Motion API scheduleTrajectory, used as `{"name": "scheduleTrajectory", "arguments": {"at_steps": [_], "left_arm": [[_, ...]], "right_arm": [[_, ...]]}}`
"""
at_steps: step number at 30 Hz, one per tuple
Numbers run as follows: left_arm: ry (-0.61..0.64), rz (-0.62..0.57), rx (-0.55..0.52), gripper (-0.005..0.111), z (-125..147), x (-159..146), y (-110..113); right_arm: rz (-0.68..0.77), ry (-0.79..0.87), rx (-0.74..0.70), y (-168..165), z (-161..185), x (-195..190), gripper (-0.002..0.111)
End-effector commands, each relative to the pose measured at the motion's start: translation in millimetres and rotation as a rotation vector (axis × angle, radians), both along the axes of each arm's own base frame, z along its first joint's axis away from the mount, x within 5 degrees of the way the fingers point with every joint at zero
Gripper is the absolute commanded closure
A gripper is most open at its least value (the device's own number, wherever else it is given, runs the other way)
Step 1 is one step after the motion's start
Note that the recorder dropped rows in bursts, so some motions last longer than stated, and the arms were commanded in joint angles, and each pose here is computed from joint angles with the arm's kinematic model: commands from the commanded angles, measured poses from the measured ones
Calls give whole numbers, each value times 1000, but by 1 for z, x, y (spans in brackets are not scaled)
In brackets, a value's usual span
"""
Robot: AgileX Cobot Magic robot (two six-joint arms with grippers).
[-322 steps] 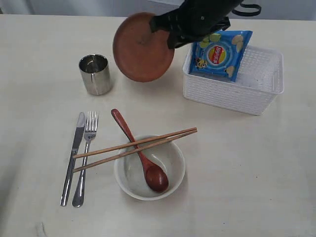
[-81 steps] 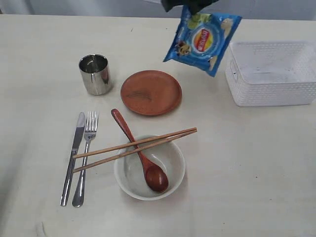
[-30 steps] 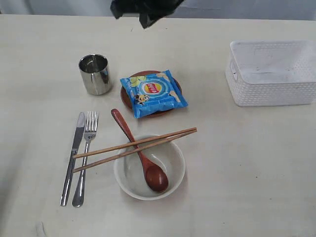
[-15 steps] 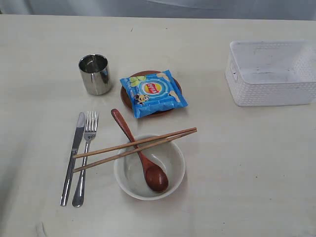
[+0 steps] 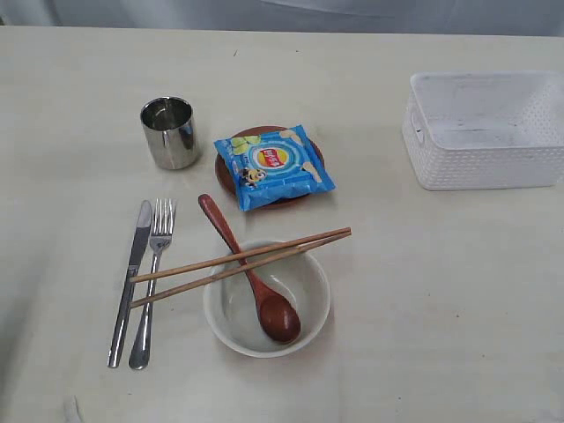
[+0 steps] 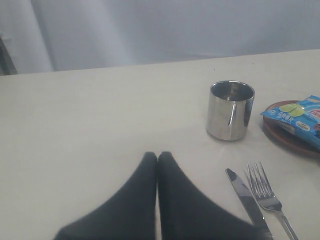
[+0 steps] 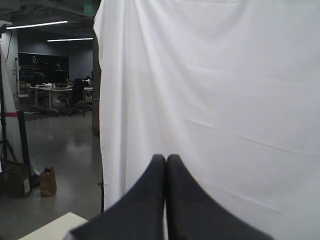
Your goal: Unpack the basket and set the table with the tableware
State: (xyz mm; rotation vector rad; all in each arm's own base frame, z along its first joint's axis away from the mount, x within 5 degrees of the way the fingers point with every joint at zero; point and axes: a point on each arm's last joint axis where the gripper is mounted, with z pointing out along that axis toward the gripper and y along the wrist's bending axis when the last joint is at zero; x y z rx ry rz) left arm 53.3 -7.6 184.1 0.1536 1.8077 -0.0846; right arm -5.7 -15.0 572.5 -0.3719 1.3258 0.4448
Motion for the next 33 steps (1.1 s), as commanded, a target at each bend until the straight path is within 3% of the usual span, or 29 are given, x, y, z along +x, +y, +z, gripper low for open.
{"name": "scheduleTrajectory", "arguments": {"at_steps": [1,15,33], "left_arm": [[-7,-5,-8,107,0,0,0],[-7,-5,-8,107,0,0,0],[-7,-5,-8,107,0,0,0]], "right_arm": [[-20,-13,13,-19,-7,-24,109],[-18,-187,150,-81,-32,-108,109],[12,-446,350,-154,-103,-213,109]]}}
